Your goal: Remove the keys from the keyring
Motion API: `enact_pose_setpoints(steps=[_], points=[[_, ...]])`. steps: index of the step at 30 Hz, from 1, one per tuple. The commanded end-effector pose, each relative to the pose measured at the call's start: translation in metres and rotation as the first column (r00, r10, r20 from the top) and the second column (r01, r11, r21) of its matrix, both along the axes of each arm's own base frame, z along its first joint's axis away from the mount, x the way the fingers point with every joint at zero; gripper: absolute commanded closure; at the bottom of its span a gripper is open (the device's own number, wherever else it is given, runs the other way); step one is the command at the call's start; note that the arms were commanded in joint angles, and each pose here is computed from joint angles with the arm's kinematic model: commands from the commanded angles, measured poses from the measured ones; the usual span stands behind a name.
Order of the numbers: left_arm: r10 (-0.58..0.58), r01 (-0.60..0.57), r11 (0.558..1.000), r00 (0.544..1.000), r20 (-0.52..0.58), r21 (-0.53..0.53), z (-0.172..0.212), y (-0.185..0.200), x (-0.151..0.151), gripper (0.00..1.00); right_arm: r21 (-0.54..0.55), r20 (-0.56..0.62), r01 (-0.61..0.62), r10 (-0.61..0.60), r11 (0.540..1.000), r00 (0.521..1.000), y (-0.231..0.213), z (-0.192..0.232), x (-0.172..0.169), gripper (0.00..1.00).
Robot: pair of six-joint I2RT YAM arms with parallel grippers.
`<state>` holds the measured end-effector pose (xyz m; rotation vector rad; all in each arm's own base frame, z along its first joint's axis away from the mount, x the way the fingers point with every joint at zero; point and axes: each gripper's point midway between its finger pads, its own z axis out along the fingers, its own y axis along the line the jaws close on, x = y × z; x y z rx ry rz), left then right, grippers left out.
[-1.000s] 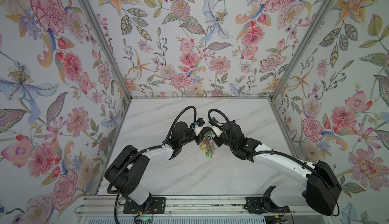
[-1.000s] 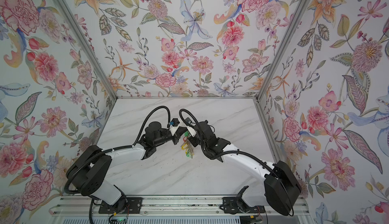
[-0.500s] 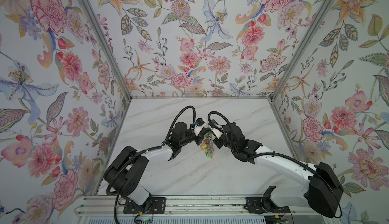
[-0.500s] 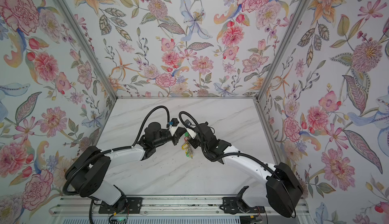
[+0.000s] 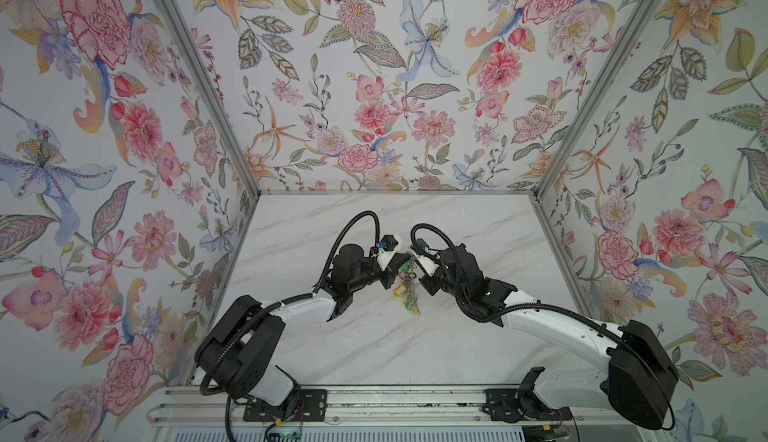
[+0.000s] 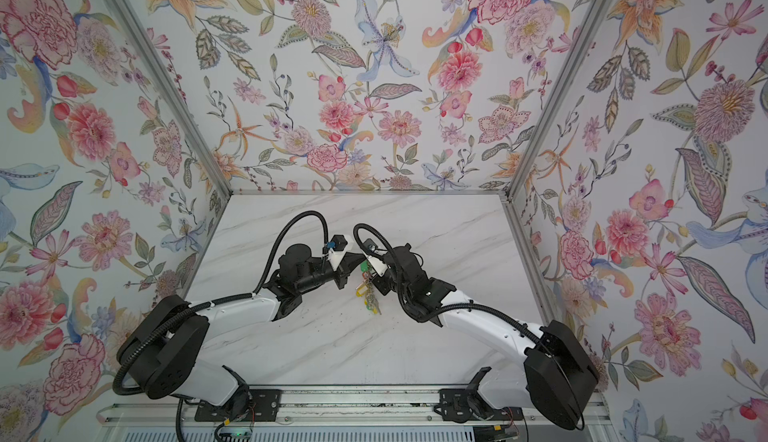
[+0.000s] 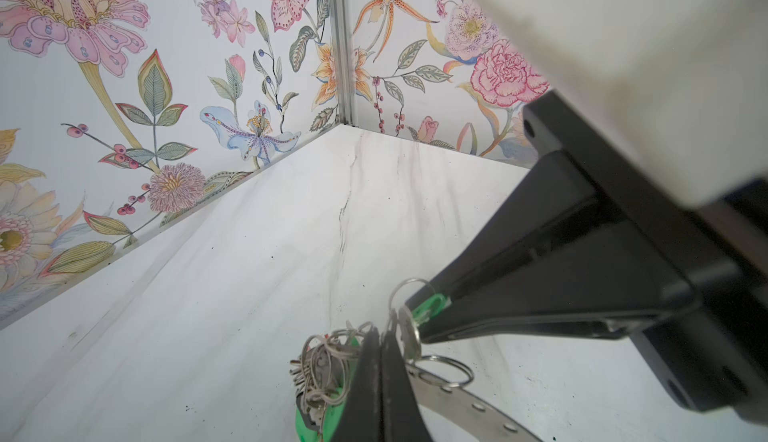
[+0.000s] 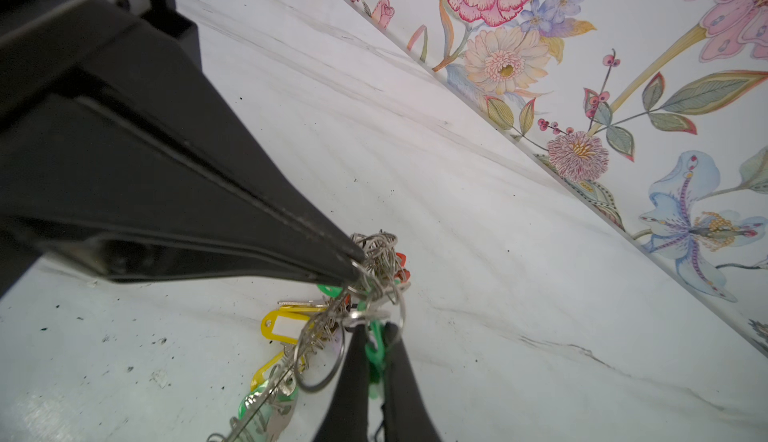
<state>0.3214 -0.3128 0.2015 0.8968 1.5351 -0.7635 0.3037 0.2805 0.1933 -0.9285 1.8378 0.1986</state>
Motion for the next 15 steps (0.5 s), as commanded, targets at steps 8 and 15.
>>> enact_pose_setpoints(steps=[8, 15], points=[[0.235, -0.235, 0.972, 0.972, 0.015, -0.01, 0.002, 0.045, 0.041, 1.0, 0.03, -0.023, 0.036, -0.036, 0.999, 0.999, -0.016, 0.002, -0.002, 1.0], [0.183, -0.183, 0.983, 0.983, 0.016, 0.01, -0.005, 0.034, 0.034, 1.0, 0.136, -0.141, -0.08, 0.099, 0.987, 0.985, 0.003, 0.005, -0.008, 0.96]])
